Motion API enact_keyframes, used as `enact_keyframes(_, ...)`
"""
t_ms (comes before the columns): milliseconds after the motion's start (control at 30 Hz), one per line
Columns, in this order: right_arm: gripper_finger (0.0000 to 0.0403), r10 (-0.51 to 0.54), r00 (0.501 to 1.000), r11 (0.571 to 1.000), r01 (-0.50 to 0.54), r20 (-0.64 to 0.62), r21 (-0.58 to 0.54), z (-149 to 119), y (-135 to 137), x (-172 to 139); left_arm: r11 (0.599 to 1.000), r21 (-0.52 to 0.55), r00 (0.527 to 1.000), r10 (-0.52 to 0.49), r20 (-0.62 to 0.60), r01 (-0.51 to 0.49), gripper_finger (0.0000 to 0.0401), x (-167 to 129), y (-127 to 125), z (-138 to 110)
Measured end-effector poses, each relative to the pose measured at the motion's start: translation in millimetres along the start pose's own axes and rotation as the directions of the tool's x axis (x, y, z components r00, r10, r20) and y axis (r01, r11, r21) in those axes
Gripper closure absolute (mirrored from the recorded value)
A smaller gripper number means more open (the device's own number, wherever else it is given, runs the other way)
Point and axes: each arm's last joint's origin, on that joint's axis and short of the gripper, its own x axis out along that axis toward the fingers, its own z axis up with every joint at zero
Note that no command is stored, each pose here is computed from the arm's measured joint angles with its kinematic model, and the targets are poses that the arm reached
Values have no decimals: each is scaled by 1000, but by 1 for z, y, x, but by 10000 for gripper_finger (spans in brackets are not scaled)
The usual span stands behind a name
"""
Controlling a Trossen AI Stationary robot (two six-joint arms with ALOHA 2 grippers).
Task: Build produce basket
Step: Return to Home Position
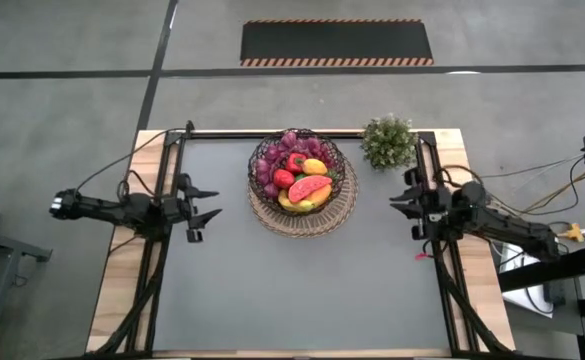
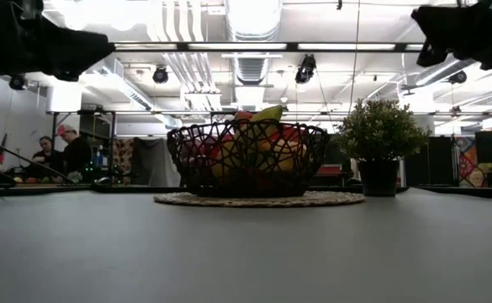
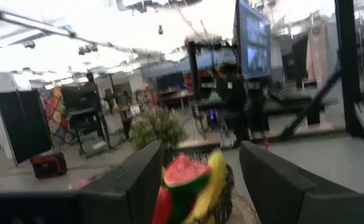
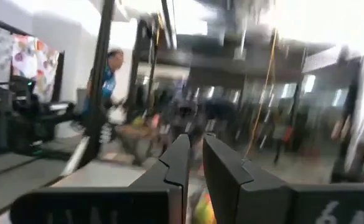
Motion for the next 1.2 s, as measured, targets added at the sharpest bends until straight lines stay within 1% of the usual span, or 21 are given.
enact_keyframes(67, 369, 8, 999, 993, -2, -51, 114, -6, 0, 1, 1000, 5, 1000, -8, -10, 8, 205, 0, -1, -1)
enact_keyframes(133, 369, 10, 996, 977, 11, -93, 214, -10, 0, 2, 1000, 8, 1000, -8, -18, 8, 205, 1, -1, -2)
enact_keyframes(233, 369, 18, 987, 963, 26, -159, 270, -17, 0, 2, 1000, 9, 1000, -8, -21, 8, 205, 1, -1, -2)
enact_keyframes(433, 369, 38, 964, 955, 43, -264, 292, -28, 1, 2, 1000, 17, 999, -13, -41, 13, 205, 3, -2, -4)
enact_keyframes(600, 369, 48, 949, 949, 54, -312, 310, -34, 2, 2, 999, 25, 998, -18, -62, 20, 205, 4, -3, -6)
enact_keyframes(1200, 369, 52, 944, 947, 57, -326, 316, -35, 2, 2, 998, 47, 993, -32, -117, 38, 205, 7, -6, -12)
